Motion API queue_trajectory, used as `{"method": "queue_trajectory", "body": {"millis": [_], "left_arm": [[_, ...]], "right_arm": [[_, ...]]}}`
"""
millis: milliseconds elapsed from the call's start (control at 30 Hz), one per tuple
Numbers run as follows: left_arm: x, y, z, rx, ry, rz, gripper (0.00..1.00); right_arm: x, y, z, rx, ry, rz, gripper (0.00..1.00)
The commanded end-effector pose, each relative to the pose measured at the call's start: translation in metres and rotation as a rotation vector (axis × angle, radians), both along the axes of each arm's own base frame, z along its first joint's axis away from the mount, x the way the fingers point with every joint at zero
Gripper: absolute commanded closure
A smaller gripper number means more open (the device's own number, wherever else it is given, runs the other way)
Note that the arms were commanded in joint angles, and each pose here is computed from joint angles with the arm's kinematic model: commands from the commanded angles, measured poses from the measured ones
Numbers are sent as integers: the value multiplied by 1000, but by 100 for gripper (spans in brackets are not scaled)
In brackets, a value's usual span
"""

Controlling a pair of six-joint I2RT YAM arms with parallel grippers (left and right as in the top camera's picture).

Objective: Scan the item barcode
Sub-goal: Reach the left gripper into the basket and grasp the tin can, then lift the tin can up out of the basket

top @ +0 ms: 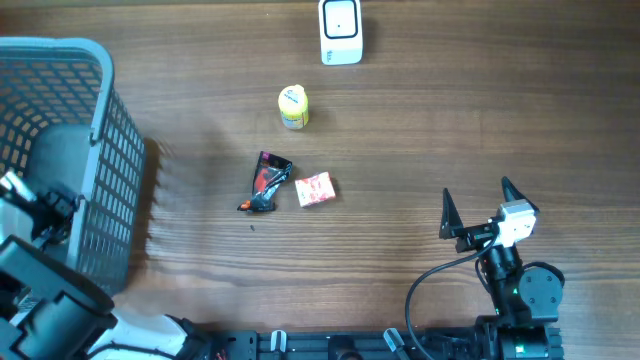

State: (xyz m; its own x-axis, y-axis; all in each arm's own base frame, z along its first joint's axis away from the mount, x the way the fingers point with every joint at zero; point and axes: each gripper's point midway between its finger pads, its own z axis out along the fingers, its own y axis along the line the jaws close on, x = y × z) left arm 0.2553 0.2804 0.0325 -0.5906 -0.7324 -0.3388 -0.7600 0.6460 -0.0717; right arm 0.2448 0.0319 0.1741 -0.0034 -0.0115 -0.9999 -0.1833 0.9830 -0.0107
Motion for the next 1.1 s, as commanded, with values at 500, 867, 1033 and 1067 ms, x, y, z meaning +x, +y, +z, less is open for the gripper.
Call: {"method": "queue_trajectory", "body": {"millis": [500,867,1033,1067], "left_arm": [[19,-36,-16,-72,30,12,0],[7,-36,-37,-89,109,38,26],[9,-34,-29,-99,91,103,30],[12,-32,-23,-97,81,112,32]], "right_arm": [[0,0,3,12,-10,-2,0],[0,0,3,12,-10,-2,0],[0,0,3,12,-10,-2,0],[0,0,3,12,-10,-2,0]]}}
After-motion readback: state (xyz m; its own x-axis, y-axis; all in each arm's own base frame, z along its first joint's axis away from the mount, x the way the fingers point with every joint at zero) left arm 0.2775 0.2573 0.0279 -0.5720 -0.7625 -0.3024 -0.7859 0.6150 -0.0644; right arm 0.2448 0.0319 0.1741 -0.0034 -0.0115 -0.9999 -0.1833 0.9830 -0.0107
